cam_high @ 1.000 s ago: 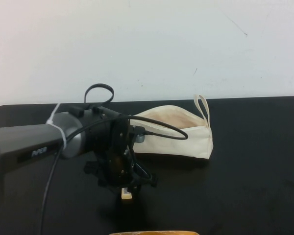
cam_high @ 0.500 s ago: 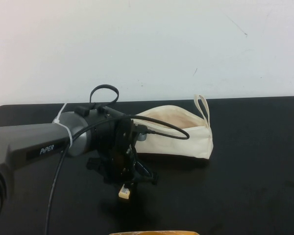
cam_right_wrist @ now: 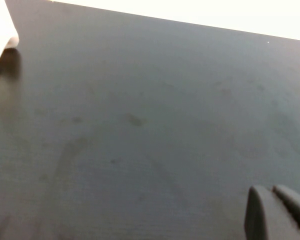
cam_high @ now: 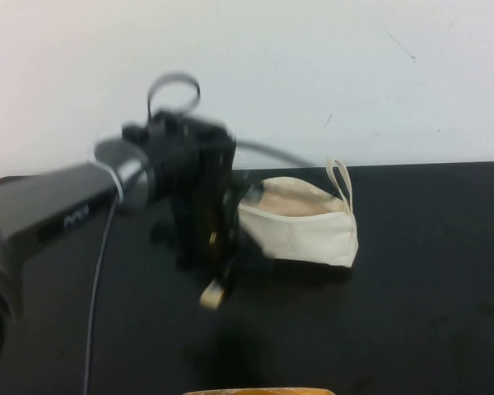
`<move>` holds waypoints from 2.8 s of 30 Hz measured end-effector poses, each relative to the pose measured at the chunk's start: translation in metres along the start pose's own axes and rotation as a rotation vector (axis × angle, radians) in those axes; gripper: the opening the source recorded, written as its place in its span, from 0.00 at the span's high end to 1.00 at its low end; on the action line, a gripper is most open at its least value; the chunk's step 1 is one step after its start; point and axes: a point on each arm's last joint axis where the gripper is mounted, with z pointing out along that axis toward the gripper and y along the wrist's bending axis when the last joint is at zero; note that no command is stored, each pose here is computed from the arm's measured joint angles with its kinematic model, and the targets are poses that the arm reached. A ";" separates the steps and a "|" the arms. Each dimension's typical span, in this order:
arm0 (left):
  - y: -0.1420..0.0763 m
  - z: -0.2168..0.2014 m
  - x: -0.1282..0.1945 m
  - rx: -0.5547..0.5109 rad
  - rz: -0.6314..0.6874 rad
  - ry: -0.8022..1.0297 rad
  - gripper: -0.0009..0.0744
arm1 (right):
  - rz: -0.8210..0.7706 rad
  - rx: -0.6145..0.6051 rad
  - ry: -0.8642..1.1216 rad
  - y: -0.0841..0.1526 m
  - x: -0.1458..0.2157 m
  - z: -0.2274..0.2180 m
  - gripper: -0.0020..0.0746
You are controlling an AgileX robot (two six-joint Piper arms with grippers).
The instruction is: Put eraser into pencil case
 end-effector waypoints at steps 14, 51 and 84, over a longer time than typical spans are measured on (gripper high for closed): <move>-0.021 -0.080 -0.061 0.139 0.078 -0.555 0.74 | 0.000 0.000 0.000 0.000 0.000 0.000 0.98; 0.021 -0.284 0.054 -0.193 0.144 -0.821 0.99 | 0.000 0.000 0.000 0.000 0.000 0.000 0.98; 0.042 -0.136 0.275 0.033 0.198 -1.633 0.99 | 0.000 0.000 0.000 0.000 0.000 0.000 0.98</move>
